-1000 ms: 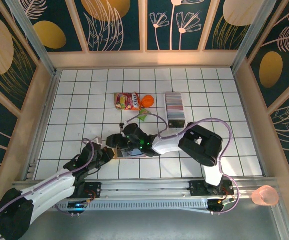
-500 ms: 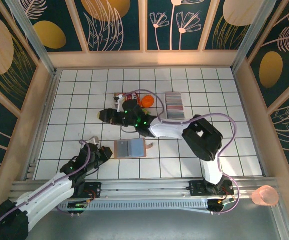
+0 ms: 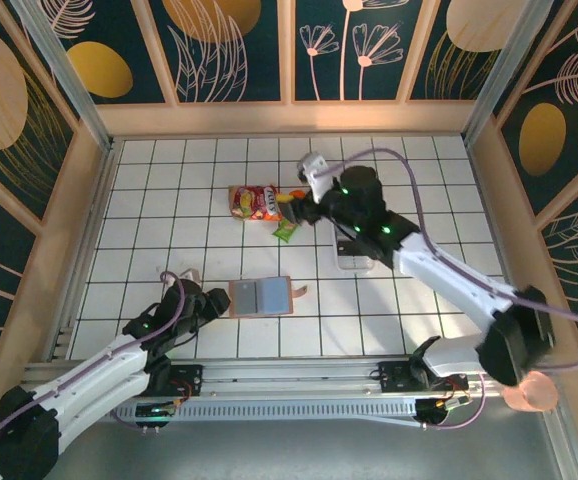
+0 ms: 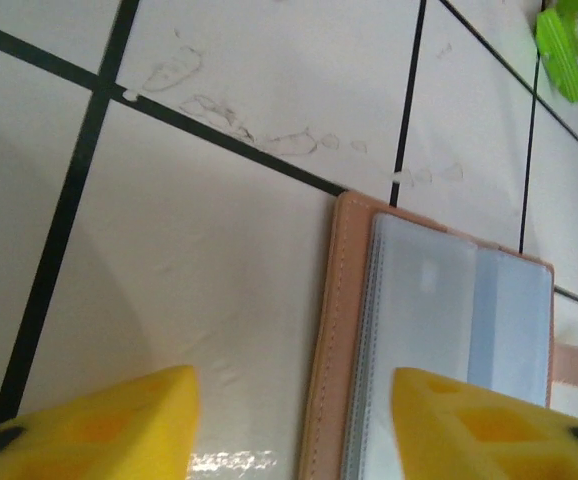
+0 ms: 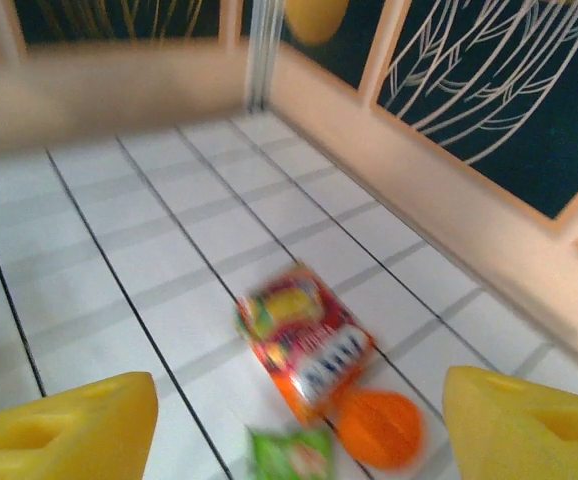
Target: Put the credit cards into the card holder
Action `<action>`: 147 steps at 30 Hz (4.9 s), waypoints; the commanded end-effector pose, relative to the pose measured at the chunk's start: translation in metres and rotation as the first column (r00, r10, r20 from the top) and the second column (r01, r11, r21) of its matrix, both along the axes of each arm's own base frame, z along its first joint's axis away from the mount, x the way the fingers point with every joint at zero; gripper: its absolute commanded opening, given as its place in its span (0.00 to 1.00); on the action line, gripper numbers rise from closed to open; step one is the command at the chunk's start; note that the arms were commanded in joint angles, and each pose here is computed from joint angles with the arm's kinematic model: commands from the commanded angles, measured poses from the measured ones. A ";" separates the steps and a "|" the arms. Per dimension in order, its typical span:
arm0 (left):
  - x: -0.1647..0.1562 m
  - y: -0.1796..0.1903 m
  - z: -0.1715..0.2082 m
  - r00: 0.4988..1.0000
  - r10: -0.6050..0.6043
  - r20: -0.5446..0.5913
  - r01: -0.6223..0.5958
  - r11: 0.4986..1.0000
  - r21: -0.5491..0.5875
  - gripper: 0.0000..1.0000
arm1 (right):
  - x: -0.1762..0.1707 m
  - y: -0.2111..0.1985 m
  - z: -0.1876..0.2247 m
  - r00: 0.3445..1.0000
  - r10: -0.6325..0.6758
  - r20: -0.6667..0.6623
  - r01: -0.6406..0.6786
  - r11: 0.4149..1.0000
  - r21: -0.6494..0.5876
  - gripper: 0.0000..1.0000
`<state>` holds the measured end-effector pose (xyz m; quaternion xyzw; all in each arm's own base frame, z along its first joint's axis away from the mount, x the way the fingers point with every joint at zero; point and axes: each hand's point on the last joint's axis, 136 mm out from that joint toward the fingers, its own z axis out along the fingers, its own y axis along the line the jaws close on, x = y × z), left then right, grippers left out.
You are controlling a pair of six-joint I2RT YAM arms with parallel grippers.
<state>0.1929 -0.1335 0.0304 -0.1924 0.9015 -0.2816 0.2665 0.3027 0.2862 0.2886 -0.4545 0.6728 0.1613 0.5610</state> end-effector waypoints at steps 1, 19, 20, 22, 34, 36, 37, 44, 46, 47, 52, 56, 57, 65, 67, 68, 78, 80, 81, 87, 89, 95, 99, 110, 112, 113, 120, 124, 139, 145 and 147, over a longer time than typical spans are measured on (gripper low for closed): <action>0.009 -0.003 0.014 0.999 -0.001 0.046 0.000 1.000 0.004 0.59 | -0.004 -0.057 -0.078 0.991 0.127 0.032 -0.094 0.858 -0.504 0.77; 0.008 -0.008 0.020 0.996 -0.031 0.088 0.034 0.999 -0.031 0.67 | 0.047 -0.129 -0.189 0.977 0.214 0.009 -0.107 0.525 -0.844 0.84; 0.008 -0.008 0.020 0.995 -0.032 0.090 0.035 0.999 -0.034 0.67 | 0.050 -0.129 -0.191 0.978 0.209 0.014 -0.098 0.517 -0.850 0.84; 0.007 -0.009 0.020 0.995 -0.036 0.093 0.040 0.998 -0.040 0.68 | 0.055 -0.130 -0.195 0.979 0.203 0.024 -0.084 0.504 -0.859 0.84; 0.005 -0.009 0.017 0.995 -0.039 0.091 0.043 0.998 -0.046 0.67 | 0.052 -0.119 -0.223 0.970 0.239 -0.038 -0.146 0.454 -0.879 0.84; 0.005 -0.009 0.016 0.995 -0.038 0.090 0.042 0.998 -0.047 0.67 | 0.054 -0.117 -0.226 0.970 0.241 -0.042 -0.151 0.452 -0.879 0.84; 0.005 -0.009 0.015 0.995 -0.038 0.087 0.042 0.998 -0.047 0.67 | 0.056 -0.116 -0.226 0.970 0.240 -0.035 -0.143 0.449 -0.882 0.84; 0.003 -0.009 0.013 0.996 -0.040 0.080 0.044 0.998 -0.045 0.65 | 0.064 -0.116 -0.217 0.974 0.226 0.000 -0.104 0.448 -0.888 0.80; 0.004 -0.009 0.014 0.996 -0.038 0.081 0.043 0.998 -0.050 0.64 | 0.065 -0.116 -0.209 0.974 0.225 0.019 -0.088 0.454 -0.887 0.80; 0.003 -0.010 0.014 0.996 -0.042 0.081 0.046 0.998 -0.052 0.63 | 0.064 -0.117 -0.206 0.974 0.225 0.023 -0.084 0.455 -0.887 0.79; 0.003 -0.011 0.015 0.996 -0.041 0.079 0.047 0.997 -0.064 0.60 | 0.059 -0.118 -0.194 0.973 0.227 0.044 -0.069 0.465 -0.882 0.77; 0.003 -0.013 0.015 0.996 -0.045 0.076 0.050 0.996 -0.071 0.58 | 0.056 -0.120 -0.193 0.973 0.227 0.041 -0.072 0.468 -0.881 0.72; 0.003 -0.013 0.015 0.996 -0.046 0.074 0.051 0.996 -0.071 0.57 | 0.056 -0.119 -0.192 0.973 0.229 0.042 -0.073 0.470 -0.880 0.72; 0.001 -0.013 0.013 0.997 -0.046 0.064 0.051 0.996 -0.078 0.54 | 0.049 -0.120 -0.195 0.971 0.239 0.027 -0.091 0.469 -0.879 0.62; 0.001 -0.013 0.013 0.997 -0.045 0.064 0.050 0.996 -0.079 0.53 | 0.049 -0.120 -0.195 0.971 0.239 0.026 -0.092 0.468 -0.879 0.56; 0.002 -0.013 0.013 0.997 -0.043 0.064 0.049 0.996 -0.080 0.53 | 0.048 -0.120 -0.195 0.970 0.241 0.026 -0.093 0.469 -0.878 0.55; 0.001 -0.014 0.013 0.997 -0.046 0.061 0.051 0.995 -0.085 0.51 | 0.045 -0.120 -0.192 0.970 0.240 0.026 -0.094 0.472 -0.877 0.40; 0.001 -0.014 0.013 0.997 -0.045 0.061 0.050 0.995 -0.084 0.50 | 0.046 -0.120 -0.191 0.971 0.237 0.028 -0.090 0.473 -0.876 0.38; 0.001 -0.014 0.013 0.997 -0.046 0.061 0.051 0.995 -0.085 0.50 | 0.045 -0.120 -0.192 0.971 0.239 0.026 -0.093 0.472 -0.876 0.38; 0.001 -0.015 0.013 0.997 -0.047 0.061 0.052 0.995 -0.087 0.49 | 0.043 -0.119 -0.188 0.970 0.240 0.029 -0.090 0.474 -0.876 0.34; 0.001 -0.014 0.013 0.997 -0.046 0.061 0.051 0.995 -0.087 0.48 | 0.041 -0.119 -0.187 0.970 0.240 0.025 -0.094 0.469 -0.878 0.31; 0.001 -0.016 0.011 0.997 -0.048 0.055 0.053 0.994 -0.092 0.47 | 0.034 -0.121 -0.182 0.971 0.237 0.025 -0.094 0.476 -0.874 0.25; 0.001 -0.017 0.012 0.997 -0.052 0.054 0.057 0.994 -0.094 0.47 | 0.028 -0.122 -0.180 0.971 0.237 0.019 -0.101 0.481 -0.871 0.22; -0.001 -0.018 0.011 0.997 -0.059 0.048 0.063 0.993 -0.098 0.44 | -0.031 -0.111 -0.169 0.974 0.208 -0.096 -0.198 0.558 -0.806 0.04; -0.001 -0.018 0.011 0.997 -0.060 0.048 0.064 0.993 -0.097 0.44 | -0.044 -0.104 -0.164 0.975 0.193 -0.111 -0.205 0.585 -0.785 0.00; -0.001 -0.018 0.012 0.997 -0.061 0.050 0.066 0.993 -0.096 0.44 | -0.052 -0.098 -0.159 0.975 0.189 -0.114 -0.207 0.604 -0.770 0.00; 0.000 -0.017 0.011 0.997 -0.061 0.048 0.065 0.994 -0.090 0.41 | -0.063 -0.039 -0.088 0.984 -0.103 -0.145 0.039 0.919 -0.391 0.00; 0.001 -0.018 0.011 0.997 -0.065 0.046 0.068 0.994 -0.087 0.35 | -0.061 -0.016 -0.079 0.811 -0.287 -0.510 0.305 0.951 -0.050 0.00; -0.002 -0.025 0.005 0.995 -0.097 0.009 0.098 0.991 -0.095 0.05 | -0.103 0.088 -0.178 0.177 0.081 -0.981 0.503 0.849 0.161 0.00; -0.003 -0.024 0.001 0.995 -0.097 0.001 0.097 0.992 -0.083 0.00 | -0.095 0.099 -0.196 0.145 0.063 -0.987 0.523 0.842 0.131 0.00; -0.003 -0.023 0.000 0.996 -0.094 -0.001 0.093 0.993 -0.079 0.00 | -0.095 0.097 -0.204 0.138 0.040 -0.990 0.525 0.844 0.107 0.00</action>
